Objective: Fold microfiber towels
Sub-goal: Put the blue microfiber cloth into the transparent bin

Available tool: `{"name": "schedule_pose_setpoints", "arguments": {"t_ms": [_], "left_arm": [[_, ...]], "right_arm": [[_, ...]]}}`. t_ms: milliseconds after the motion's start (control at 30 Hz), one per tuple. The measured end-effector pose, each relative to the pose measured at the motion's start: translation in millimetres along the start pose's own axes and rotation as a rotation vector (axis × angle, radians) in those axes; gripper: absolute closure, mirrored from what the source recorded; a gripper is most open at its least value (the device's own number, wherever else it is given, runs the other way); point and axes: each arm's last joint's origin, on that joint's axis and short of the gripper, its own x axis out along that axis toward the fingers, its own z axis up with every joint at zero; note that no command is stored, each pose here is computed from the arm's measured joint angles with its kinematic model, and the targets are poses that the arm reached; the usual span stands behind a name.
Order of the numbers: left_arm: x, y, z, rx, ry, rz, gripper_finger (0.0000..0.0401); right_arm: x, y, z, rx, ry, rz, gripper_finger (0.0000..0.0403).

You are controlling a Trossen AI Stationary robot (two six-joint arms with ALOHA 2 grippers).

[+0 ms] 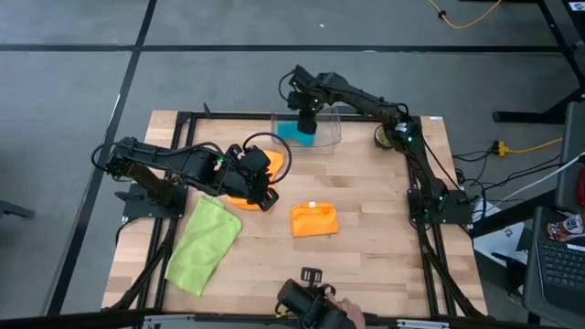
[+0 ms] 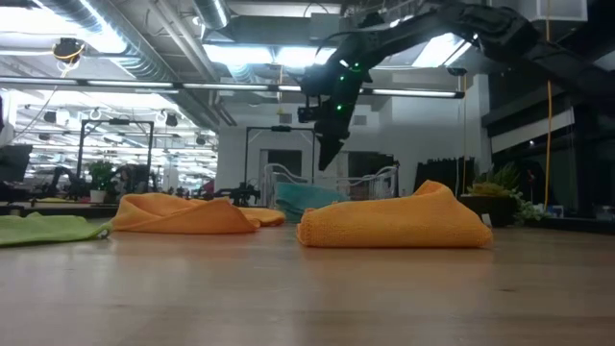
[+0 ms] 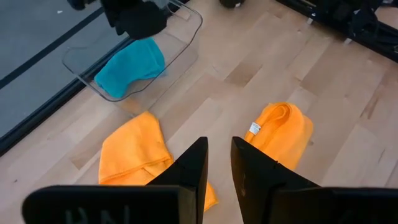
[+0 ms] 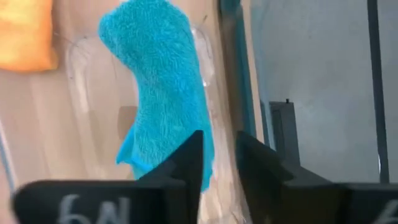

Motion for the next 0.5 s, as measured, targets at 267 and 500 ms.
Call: {"name": "schedule_pose_setpoints", "arguments": {"t_ms": [267,500], "left_arm": [[0,0,0,0.000,-0.001,0.000,0.0339],[0,0,0,0.000,-0.001,0.000,0.0339]], "right_arm": [[30,6,1,-0.040,0.080,-0.075,0.0396],[30,4,5,-0.039,0.041,-0.097,0.0395]]}}
